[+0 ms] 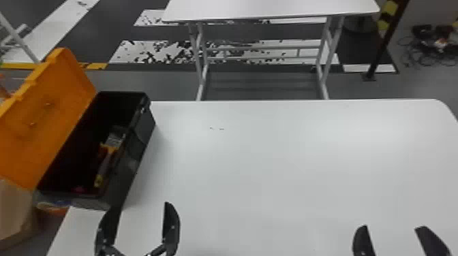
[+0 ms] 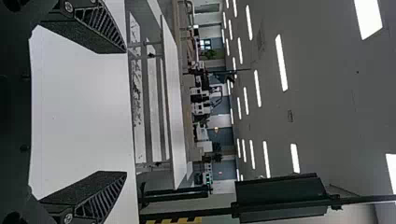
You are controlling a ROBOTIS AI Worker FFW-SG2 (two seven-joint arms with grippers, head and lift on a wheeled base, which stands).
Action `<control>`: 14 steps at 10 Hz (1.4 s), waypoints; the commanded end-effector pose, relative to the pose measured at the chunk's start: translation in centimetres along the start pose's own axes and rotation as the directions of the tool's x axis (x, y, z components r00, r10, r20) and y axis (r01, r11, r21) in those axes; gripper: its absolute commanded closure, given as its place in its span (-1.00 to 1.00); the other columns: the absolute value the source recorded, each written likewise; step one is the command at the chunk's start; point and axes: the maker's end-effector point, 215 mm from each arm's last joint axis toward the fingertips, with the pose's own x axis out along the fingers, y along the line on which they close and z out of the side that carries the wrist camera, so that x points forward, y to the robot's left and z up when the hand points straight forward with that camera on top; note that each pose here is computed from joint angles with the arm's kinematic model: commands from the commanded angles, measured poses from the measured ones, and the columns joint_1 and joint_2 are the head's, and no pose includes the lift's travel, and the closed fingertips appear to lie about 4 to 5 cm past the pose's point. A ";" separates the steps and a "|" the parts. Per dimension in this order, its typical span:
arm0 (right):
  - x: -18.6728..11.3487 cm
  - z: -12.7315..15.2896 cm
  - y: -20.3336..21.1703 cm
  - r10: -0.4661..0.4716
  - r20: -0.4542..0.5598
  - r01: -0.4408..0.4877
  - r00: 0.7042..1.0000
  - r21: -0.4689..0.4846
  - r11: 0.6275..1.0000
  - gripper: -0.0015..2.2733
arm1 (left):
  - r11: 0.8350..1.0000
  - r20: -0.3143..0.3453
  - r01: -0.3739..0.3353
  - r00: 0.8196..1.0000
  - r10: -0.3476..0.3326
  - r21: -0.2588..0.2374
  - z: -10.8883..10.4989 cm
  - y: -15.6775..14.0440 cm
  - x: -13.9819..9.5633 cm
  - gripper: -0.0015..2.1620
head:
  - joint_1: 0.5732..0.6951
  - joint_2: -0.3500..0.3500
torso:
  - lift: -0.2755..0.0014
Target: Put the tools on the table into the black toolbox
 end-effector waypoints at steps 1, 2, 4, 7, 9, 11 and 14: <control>-0.3 0.4 1.7 0.020 0.014 -0.020 1.000 0.002 1.000 -0.93 | 1.000 -0.001 0.013 1.000 -0.013 -0.018 -0.1 -1.4 -0.4 -0.97 | 1.00 0.28 | 0.45; -0.4 0.6 2.1 0.022 0.022 -0.022 1.000 0.007 1.000 -0.93 | 1.000 0.009 0.015 1.000 -0.015 -0.022 0.2 -1.7 -0.3 -0.97 | 1.00 0.27 | 0.45; -0.5 0.8 1.9 0.010 0.029 -0.010 1.000 0.007 1.000 -0.93 | 1.000 0.014 0.012 1.000 -0.012 -0.025 0.5 -1.8 -0.1 -0.97 | 1.00 0.28 | 0.45; -0.6 0.8 1.9 0.007 0.030 -0.007 1.000 0.006 1.000 -0.93 | 1.000 0.000 0.013 1.000 -0.013 -0.025 0.0 -1.8 0.0 -0.97 | 1.00 0.28 | 0.45; -0.7 0.7 1.8 0.006 0.030 -0.006 1.000 0.006 1.000 -0.93 | 1.000 -0.007 0.014 1.000 -0.015 -0.025 -0.3 -1.9 0.1 -0.97 | 1.00 0.27 | 0.45; -1.0 0.7 1.8 0.006 0.036 -0.006 0.999 0.005 1.000 -0.93 | 0.999 -0.010 0.022 1.000 -0.023 -0.031 -0.4 -2.5 0.2 -0.97 | 1.00 0.26 | 0.45; -1.0 0.6 1.8 0.004 0.033 -0.004 0.999 0.005 1.000 -0.93 | 0.999 -0.021 0.024 0.999 -0.025 -0.032 -0.6 -2.6 -0.3 -0.97 | 1.00 0.22 | 0.45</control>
